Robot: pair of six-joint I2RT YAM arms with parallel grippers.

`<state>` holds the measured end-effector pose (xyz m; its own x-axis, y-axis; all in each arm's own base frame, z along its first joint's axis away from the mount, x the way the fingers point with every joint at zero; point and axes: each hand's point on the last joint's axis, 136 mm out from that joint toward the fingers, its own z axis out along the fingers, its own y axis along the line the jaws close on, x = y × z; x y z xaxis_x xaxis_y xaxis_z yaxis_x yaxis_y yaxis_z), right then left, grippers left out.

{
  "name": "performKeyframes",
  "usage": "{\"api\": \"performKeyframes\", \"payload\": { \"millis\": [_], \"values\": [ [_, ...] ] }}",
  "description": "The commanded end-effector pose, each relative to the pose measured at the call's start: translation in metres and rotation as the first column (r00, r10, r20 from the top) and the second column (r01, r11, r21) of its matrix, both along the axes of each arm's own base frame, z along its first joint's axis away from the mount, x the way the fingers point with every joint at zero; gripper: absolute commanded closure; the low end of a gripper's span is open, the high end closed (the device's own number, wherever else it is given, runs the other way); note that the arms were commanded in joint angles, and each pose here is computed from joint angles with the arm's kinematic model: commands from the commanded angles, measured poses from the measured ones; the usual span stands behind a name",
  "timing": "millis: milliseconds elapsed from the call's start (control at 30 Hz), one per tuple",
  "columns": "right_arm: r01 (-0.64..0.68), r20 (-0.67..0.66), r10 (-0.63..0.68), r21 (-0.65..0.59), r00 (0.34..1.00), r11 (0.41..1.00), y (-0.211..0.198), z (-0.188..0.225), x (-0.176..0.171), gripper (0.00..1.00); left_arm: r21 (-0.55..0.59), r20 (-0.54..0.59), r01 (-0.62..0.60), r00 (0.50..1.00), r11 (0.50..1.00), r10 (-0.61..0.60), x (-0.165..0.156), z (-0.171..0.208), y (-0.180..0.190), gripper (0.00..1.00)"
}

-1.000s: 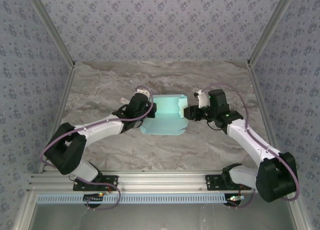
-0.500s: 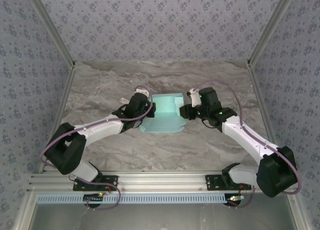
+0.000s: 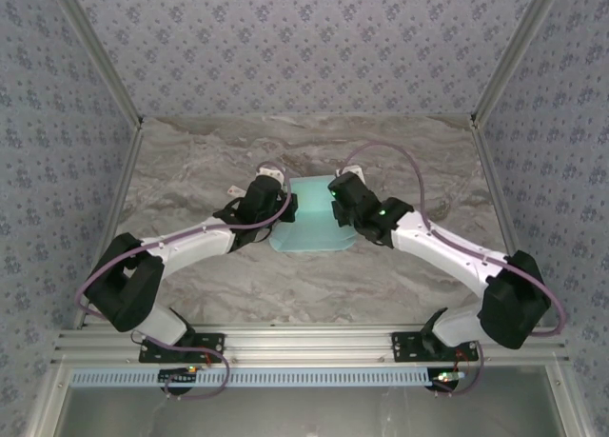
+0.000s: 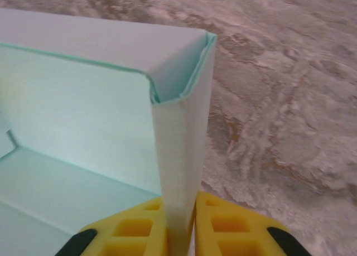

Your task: Fold the paper box

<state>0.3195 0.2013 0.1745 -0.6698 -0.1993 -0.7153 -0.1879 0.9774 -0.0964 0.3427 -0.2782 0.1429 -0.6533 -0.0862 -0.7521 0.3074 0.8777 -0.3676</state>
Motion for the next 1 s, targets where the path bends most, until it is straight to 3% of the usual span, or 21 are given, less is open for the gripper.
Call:
{"api": "performKeyframes", "payload": {
  "millis": [0,200,500,700,967],
  "values": [
    [0.185,0.097,-0.176,-0.097,0.98,0.978,-0.025,0.017,0.01,0.87,-0.014,0.002,0.071,0.997,0.997,-0.071,-0.007,0.005,-0.014,0.97],
    [0.261,0.104,-0.244,-0.209,0.964,0.942,-0.034,0.007,0.006,0.92,-0.013,0.005,0.066,0.998,0.998,-0.066,-0.007,0.005,-0.013,0.97],
    [0.288,0.124,-0.265,-0.241,0.956,0.927,-0.024,0.011,0.008,0.92,-0.014,0.003,0.061,0.998,0.998,-0.061,-0.006,0.004,-0.012,0.97],
    [0.206,0.128,-0.189,-0.134,0.974,0.969,-0.009,0.033,0.008,0.8,-0.001,0.002,0.049,0.999,0.999,-0.049,-0.006,0.001,-0.009,0.97],
    [0.095,0.098,-0.098,0.029,0.99,0.995,0.006,0.058,0.0,0.52,0.018,0.004,0.039,0.999,0.999,-0.039,-0.005,-0.001,-0.007,0.97]
  ]
}}
